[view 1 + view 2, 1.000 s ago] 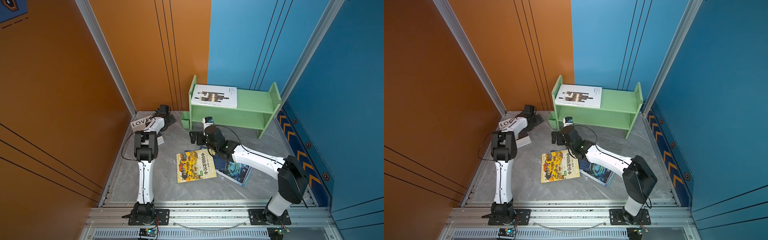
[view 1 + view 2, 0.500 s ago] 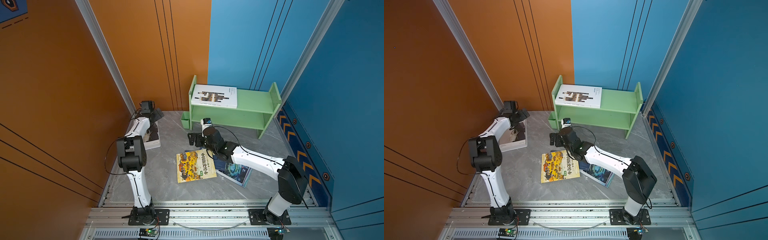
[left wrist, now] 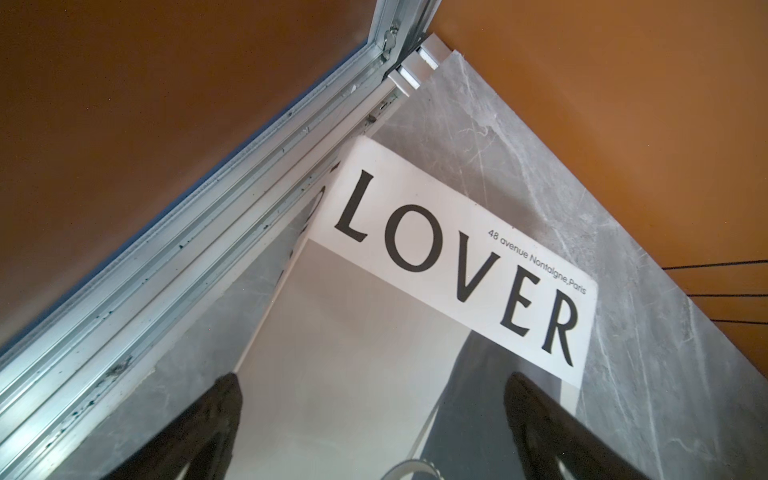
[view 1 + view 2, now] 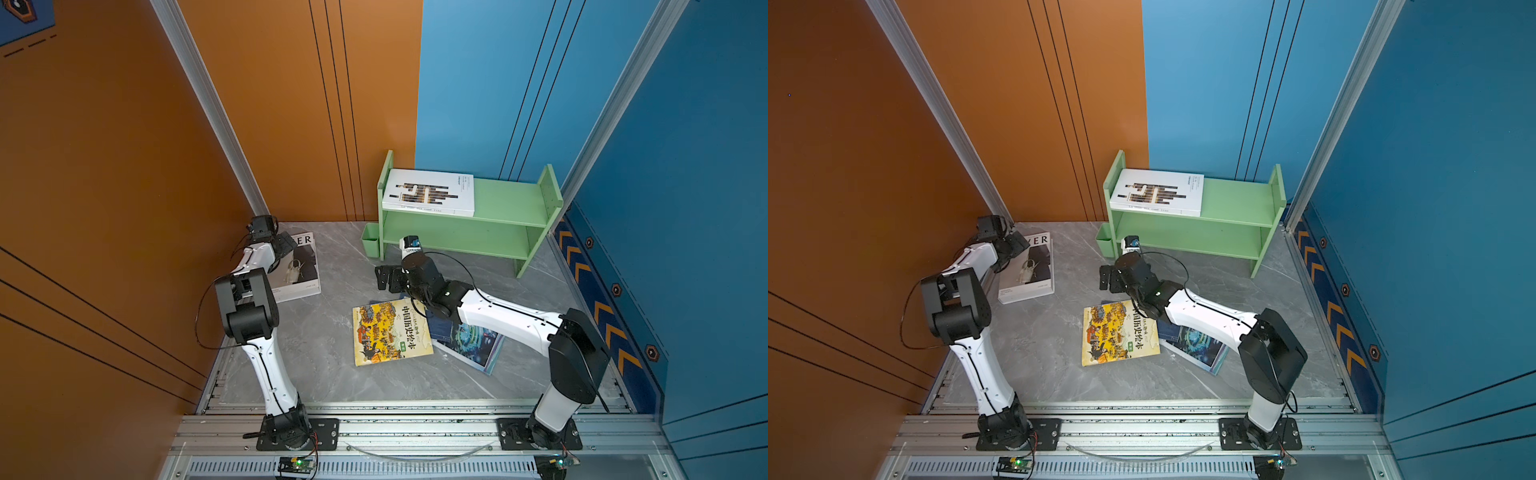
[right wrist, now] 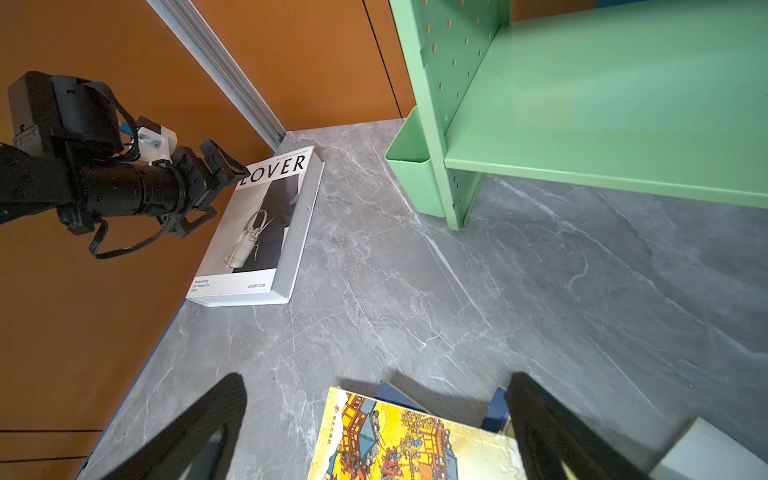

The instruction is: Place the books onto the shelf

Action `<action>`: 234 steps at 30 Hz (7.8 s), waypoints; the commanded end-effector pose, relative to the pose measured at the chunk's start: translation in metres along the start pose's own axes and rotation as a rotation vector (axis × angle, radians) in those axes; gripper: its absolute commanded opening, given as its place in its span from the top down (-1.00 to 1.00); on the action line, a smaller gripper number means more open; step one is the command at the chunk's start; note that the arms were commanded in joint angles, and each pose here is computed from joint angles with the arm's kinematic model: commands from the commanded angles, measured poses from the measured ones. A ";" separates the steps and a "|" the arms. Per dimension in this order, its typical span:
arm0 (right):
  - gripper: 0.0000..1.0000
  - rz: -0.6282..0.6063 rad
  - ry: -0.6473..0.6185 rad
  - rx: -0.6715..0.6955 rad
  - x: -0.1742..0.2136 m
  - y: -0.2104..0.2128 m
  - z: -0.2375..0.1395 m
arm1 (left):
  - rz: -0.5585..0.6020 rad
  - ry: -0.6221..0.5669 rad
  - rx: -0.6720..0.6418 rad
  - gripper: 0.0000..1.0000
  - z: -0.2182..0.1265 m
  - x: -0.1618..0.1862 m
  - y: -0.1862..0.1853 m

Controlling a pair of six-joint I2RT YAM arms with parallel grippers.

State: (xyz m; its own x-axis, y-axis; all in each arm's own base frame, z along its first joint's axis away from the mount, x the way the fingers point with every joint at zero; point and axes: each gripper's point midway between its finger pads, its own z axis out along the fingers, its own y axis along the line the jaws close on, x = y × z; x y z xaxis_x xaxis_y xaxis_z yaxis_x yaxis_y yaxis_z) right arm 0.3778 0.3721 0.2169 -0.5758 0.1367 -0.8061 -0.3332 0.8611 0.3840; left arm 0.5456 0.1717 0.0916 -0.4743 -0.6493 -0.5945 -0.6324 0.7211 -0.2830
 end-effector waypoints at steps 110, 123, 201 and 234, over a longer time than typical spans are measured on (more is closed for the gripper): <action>-1.00 0.202 0.147 -0.529 0.018 0.143 0.067 | -0.189 0.406 0.729 -0.85 -0.141 0.167 -0.118; -1.00 0.136 0.208 -0.272 0.038 0.064 0.000 | -0.073 0.534 0.699 -0.88 -0.215 0.265 -0.116; -0.57 0.274 0.374 0.054 0.120 -0.103 0.035 | -0.403 0.673 1.169 -0.52 -0.251 0.331 -0.180; -0.75 0.289 0.193 0.000 0.042 -0.110 -0.005 | -0.066 0.687 0.946 0.49 -0.283 0.340 -0.179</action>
State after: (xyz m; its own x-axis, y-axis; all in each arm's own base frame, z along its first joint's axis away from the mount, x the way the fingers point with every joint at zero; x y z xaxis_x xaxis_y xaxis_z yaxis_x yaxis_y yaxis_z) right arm 0.3857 0.2919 0.1081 -0.8157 0.2623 -0.5156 -0.1004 0.8136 0.5727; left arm 0.3265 -0.2443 0.1211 -0.8554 -0.5177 -0.0173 -0.1935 0.3503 -0.9164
